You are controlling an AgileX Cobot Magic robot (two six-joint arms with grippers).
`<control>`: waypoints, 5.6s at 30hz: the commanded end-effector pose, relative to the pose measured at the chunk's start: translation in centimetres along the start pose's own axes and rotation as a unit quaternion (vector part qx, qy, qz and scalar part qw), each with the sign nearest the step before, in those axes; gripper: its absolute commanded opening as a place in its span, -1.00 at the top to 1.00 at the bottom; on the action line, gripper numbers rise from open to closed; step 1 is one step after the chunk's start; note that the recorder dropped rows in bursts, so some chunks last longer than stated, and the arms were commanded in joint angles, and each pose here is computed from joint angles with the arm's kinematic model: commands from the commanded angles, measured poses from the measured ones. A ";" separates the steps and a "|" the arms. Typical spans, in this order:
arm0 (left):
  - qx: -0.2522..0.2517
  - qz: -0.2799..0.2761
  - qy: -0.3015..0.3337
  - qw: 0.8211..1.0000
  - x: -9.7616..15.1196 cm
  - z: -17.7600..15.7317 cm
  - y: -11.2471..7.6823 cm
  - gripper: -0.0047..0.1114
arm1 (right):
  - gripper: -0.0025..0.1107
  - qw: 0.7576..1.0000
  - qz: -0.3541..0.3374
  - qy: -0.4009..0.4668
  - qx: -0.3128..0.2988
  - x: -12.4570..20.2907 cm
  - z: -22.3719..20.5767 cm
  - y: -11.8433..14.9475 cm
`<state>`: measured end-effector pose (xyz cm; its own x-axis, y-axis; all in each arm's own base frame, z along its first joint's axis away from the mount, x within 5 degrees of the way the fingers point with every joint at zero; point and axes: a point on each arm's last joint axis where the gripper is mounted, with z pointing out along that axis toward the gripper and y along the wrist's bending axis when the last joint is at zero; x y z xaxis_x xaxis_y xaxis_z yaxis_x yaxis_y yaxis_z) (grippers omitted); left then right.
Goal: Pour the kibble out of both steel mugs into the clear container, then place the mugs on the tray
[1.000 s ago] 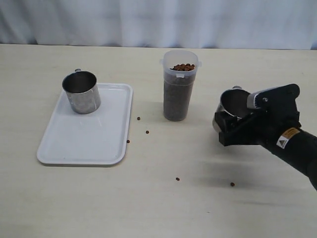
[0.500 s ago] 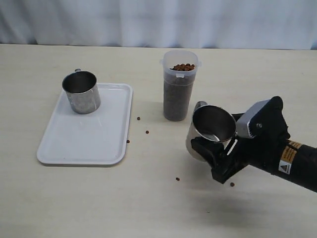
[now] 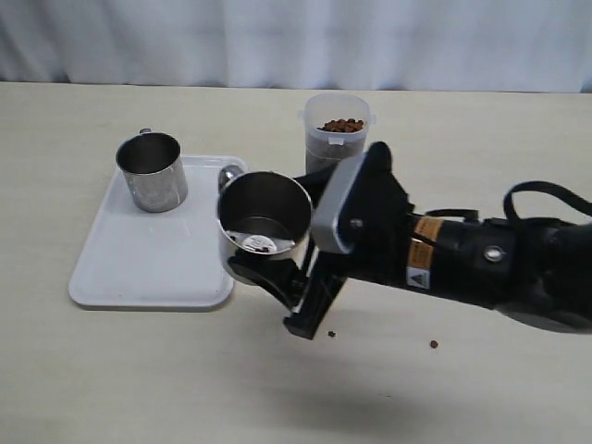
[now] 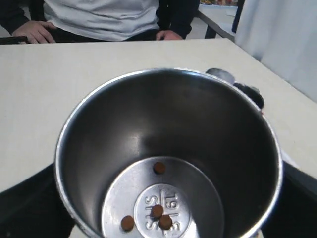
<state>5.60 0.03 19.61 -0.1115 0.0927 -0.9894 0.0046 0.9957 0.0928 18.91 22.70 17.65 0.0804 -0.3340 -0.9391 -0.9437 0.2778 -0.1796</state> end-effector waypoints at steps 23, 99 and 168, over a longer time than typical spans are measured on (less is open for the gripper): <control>0.004 -0.002 -0.008 1.000 0.0 0.0 0.0 0.92 | 0.88 0.999 0.015 0.025 -0.020 5.9 14.0 -3.4; 0.004 -0.002 -0.007 1.000 0.0 0.0 0.0 0.92 | 0.88 0.943 0.253 -0.045 0.212 -3.2 -18.4 4.5; 0.003 -0.002 -0.009 1.000 -0.1 0.0 0.0 0.92 | 0.88 0.826 0.199 -0.016 0.528 4.9 -24.7 6.2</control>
<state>5.60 0.03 19.67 -0.1043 0.0928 -0.9902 0.0038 0.9957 0.0929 5.55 0.50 19.36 -0.1374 0.0076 -0.9905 -0.0878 0.9959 0.0199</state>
